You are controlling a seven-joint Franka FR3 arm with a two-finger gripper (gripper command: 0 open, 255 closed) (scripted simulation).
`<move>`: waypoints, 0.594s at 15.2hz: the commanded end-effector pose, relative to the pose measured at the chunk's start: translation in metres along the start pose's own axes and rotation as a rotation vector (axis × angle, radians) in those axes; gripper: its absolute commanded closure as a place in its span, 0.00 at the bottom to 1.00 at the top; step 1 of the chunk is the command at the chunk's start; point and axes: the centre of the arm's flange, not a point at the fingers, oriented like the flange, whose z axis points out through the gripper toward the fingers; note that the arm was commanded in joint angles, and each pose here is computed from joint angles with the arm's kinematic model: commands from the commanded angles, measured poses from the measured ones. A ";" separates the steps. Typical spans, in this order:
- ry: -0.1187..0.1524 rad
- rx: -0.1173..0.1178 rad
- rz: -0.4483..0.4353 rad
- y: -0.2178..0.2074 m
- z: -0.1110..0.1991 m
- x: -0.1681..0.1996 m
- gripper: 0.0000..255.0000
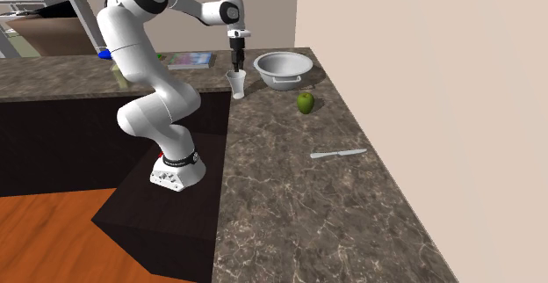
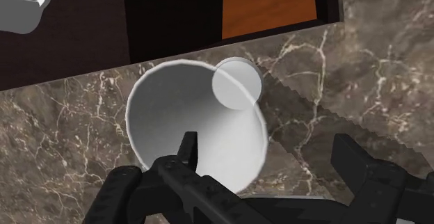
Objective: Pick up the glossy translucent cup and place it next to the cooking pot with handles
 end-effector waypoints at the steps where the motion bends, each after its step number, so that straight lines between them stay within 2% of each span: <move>1: 0.000 -0.001 0.000 0.002 -0.025 -0.001 0.00; 2: 0.000 -0.001 0.000 0.002 -0.035 -0.001 0.00; 9: 0.000 -0.001 0.000 0.002 -0.035 -0.001 0.00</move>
